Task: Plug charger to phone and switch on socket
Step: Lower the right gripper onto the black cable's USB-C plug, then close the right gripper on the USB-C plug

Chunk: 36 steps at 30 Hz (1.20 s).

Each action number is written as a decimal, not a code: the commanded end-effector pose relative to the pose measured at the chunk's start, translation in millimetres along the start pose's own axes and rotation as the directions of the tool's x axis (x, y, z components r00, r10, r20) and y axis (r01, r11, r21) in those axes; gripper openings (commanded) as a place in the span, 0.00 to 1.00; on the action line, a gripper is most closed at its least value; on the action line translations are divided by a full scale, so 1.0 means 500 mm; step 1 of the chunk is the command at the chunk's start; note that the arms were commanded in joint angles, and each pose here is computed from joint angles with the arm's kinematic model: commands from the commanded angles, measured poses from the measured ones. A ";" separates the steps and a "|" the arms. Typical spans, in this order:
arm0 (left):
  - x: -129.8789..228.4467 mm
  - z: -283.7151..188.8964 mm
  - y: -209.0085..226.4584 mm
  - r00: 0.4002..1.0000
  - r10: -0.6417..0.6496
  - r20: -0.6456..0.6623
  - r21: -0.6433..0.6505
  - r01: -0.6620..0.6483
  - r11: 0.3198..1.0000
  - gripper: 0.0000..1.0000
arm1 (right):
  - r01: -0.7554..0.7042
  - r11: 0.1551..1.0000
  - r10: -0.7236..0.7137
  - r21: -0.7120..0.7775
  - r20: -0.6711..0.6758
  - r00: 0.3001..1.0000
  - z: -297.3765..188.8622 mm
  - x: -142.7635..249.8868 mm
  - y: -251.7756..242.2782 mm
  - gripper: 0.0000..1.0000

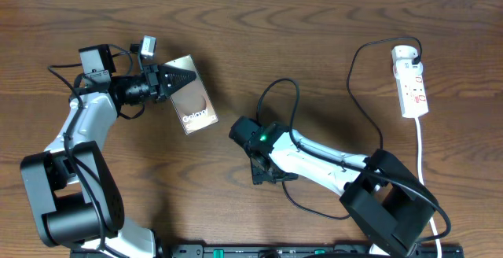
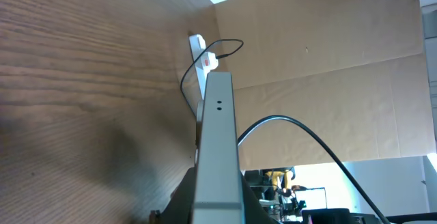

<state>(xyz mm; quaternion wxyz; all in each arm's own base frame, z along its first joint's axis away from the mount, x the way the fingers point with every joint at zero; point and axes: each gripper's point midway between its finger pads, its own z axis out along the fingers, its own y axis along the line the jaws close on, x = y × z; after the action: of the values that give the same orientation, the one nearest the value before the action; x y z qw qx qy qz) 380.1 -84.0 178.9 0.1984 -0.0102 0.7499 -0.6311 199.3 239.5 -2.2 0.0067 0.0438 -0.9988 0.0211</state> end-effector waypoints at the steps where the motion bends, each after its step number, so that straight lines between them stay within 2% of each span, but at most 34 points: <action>1: -0.008 -0.001 -0.021 0.999 0.039 -0.005 0.031 -0.039 0.999 0.07 | 0.003 1.000 -0.003 0.012 -0.010 1.000 0.009 0.006 -0.006 0.57; 3: -0.008 -0.001 -0.021 0.999 0.039 -0.005 0.031 -0.039 0.999 0.07 | 0.000 1.000 0.000 0.012 -0.010 1.000 0.010 0.007 -0.007 0.52; 7: -0.008 -0.001 -0.021 0.999 0.039 -0.005 0.031 -0.039 0.999 0.07 | 0.000 1.000 0.000 0.013 -0.011 1.000 0.011 0.007 -0.007 0.51; 9: -0.008 -0.001 -0.021 0.999 0.039 -0.005 0.031 -0.039 0.999 0.07 | 0.000 1.000 0.000 0.012 -0.006 1.000 0.011 0.005 -0.007 0.45; 13: -0.009 -0.001 -0.021 0.999 0.039 -0.005 0.030 -0.039 0.999 0.07 | -0.004 1.000 0.004 0.011 -0.003 1.000 0.011 0.002 -0.008 0.44; 18: -0.009 -0.001 -0.019 0.999 0.038 -0.003 0.023 -0.038 0.999 0.07 | -0.004 1.000 0.004 0.009 -0.001 1.000 0.011 0.000 -0.007 0.38; 22: -0.008 -0.001 -0.018 0.999 0.037 -0.003 0.023 -0.037 0.999 0.07 | -0.004 1.000 0.004 0.011 0.002 1.000 0.011 0.000 -0.007 0.32; 26: -0.008 -0.001 -0.018 0.999 0.037 -0.003 0.023 -0.037 0.999 0.07 | -0.004 1.000 0.004 0.011 0.002 1.000 0.011 0.000 -0.007 0.20; 36: -0.008 -0.001 -0.018 0.999 0.037 -0.003 0.023 -0.037 0.999 0.07 | -0.004 1.000 0.004 0.011 0.001 1.000 0.011 0.000 -0.007 0.08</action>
<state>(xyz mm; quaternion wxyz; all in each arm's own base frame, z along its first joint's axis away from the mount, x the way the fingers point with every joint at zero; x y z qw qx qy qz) 381.1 -83.4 177.2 0.1995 -0.0125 0.7531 -0.6268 200.2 241.6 -3.5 0.0041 0.0436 -0.9989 0.0157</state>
